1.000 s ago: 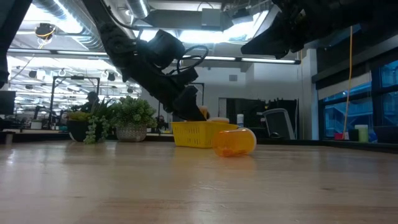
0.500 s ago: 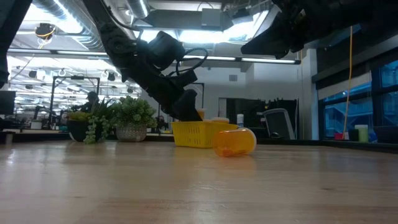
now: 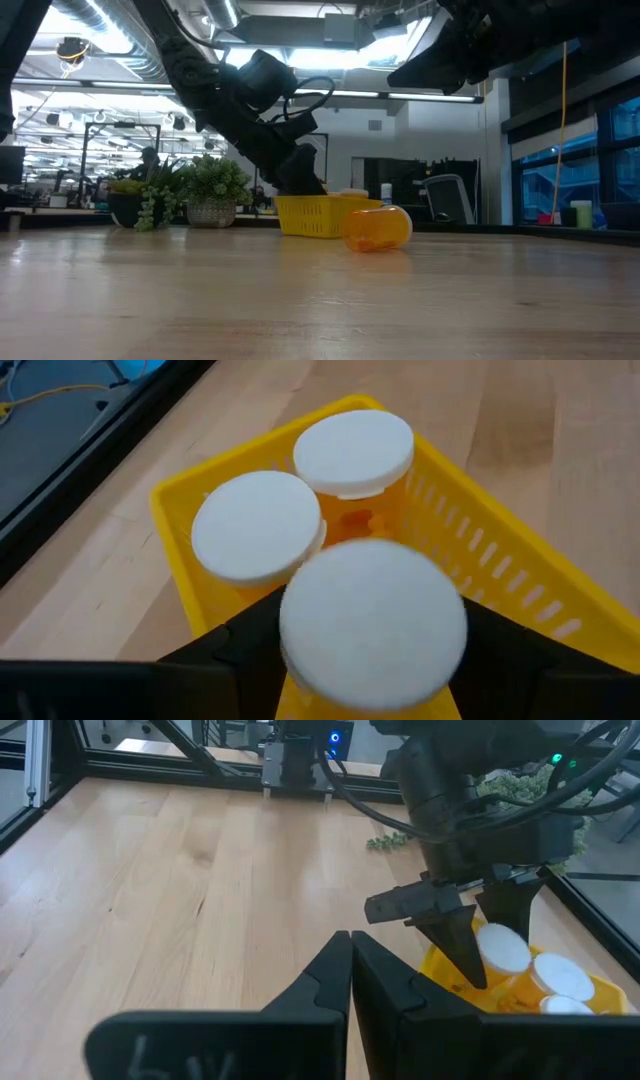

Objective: Pick and place pill bottles into a basket
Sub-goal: Put the orange pill bottle into the yellow bin

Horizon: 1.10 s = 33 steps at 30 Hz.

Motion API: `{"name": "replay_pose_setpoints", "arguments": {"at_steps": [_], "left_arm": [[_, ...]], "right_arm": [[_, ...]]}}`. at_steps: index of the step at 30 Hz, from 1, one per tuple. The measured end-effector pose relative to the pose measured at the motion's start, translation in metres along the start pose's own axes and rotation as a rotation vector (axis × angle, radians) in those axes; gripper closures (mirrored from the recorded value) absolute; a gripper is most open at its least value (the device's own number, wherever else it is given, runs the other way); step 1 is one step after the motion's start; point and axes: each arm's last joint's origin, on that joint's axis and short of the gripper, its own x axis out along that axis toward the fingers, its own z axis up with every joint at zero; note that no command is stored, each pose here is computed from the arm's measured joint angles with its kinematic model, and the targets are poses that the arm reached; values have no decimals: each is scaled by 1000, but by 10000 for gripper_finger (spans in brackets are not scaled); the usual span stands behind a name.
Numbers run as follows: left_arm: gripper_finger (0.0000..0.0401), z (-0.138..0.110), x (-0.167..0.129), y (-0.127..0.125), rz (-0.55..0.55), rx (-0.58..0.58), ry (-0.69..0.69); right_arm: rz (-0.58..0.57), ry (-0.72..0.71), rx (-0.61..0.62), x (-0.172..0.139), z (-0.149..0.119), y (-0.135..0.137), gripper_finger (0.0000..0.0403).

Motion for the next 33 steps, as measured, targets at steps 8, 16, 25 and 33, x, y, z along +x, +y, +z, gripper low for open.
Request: {"name": "replay_pose_setpoints", "arguments": {"at_steps": [8,16,25,33], "left_arm": [[164,0,0,0,0,0,0],[163,0,0,2,12,6,0],[163,0,0,2,8,7,0],[163,0,0,2,5,15,0]], "right_arm": [[0,0,0,0,0,0,386],[0,0,0,0,0,0,386],[1,1,0,0,0,0,386],[1,1,0,0,0,0,386]]}}
